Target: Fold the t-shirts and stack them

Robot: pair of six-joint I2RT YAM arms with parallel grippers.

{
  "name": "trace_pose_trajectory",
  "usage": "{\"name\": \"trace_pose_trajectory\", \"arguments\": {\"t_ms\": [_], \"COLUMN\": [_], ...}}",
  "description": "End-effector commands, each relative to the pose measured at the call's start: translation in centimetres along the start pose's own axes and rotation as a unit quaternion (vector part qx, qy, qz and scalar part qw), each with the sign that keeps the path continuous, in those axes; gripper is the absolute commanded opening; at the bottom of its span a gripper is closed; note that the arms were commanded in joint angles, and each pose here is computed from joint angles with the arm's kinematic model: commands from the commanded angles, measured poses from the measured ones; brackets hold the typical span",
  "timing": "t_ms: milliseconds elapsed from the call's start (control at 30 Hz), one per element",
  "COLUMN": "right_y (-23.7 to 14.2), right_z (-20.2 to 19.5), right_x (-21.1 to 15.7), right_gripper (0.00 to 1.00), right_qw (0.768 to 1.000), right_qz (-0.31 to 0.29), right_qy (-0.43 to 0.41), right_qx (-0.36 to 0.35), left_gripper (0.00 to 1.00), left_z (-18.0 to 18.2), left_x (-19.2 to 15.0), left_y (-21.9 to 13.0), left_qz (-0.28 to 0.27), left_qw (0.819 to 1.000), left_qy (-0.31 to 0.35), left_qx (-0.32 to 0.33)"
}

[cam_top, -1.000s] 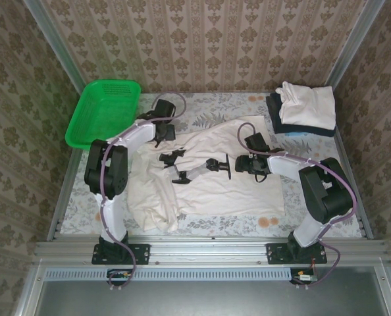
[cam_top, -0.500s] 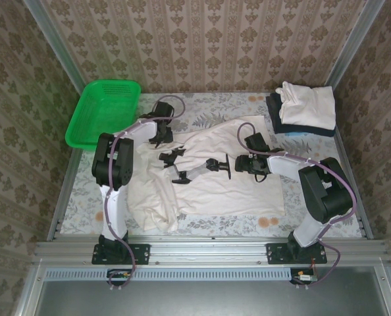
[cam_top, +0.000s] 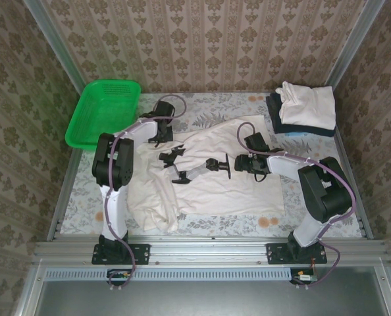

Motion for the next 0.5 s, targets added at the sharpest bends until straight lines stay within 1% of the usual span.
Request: {"name": "trace_pose_trajectory", "arguments": {"t_ms": [0, 100, 233, 300, 367, 400, 433, 467], "right_y": [1.4, 1.5, 1.5, 1.5, 1.5, 1.6, 1.6, 1.7], "right_z": [0.3, 0.4, 0.4, 0.4, 0.4, 0.4, 0.4, 0.4], "right_x": [-1.9, -1.9, -1.8, -1.8, -1.8, -1.8, -1.9, -1.9], "right_gripper": [0.7, 0.7, 0.7, 0.7, 0.7, 0.7, 0.7, 0.7], "right_qw": [0.999, 0.999, 0.999, 0.999, 0.999, 0.999, 0.999, 0.999], "right_qz": [0.043, 0.045, 0.044, 0.044, 0.043, 0.044, 0.045, 0.046], "right_qy": [0.0, -0.002, -0.003, -0.003, -0.003, -0.003, -0.003, -0.004], "right_qx": [0.01, 0.01, 0.01, 0.01, 0.011, 0.012, 0.012, 0.012], "left_gripper": [0.07, 0.1, 0.11, 0.15, 0.29, 0.34, 0.41, 0.44], "left_z": [-0.1, -0.2, -0.4, -0.5, -0.5, -0.5, -0.6, -0.4], "left_x": [2.2, 2.4, 2.4, 2.5, 2.5, 2.5, 2.5, 2.6], "left_y": [-3.7, -4.3, -5.0, -5.2, -5.2, -5.2, -5.2, -5.0], "left_qz": [-0.04, -0.044, -0.051, -0.05, -0.05, -0.051, -0.052, -0.052], "left_qw": [0.999, 0.999, 0.999, 0.999, 0.999, 0.999, 0.999, 0.999], "left_qy": [0.003, 0.006, 0.011, 0.013, 0.014, 0.014, 0.014, 0.014], "left_qx": [-0.004, -0.003, -0.001, -0.003, 0.003, 0.004, 0.005, 0.009]}}
Point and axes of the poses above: each hand's point on the last joint's axis, 136 mm out from that joint toward the fingers, its own y axis out along the fingers, its own z axis along the line the jaws close on, x = y × z, the point moved 5 cm from there along -y, back along the fingers, and after that the axes turned 11 degrees about -y, right-handed, at the moved point
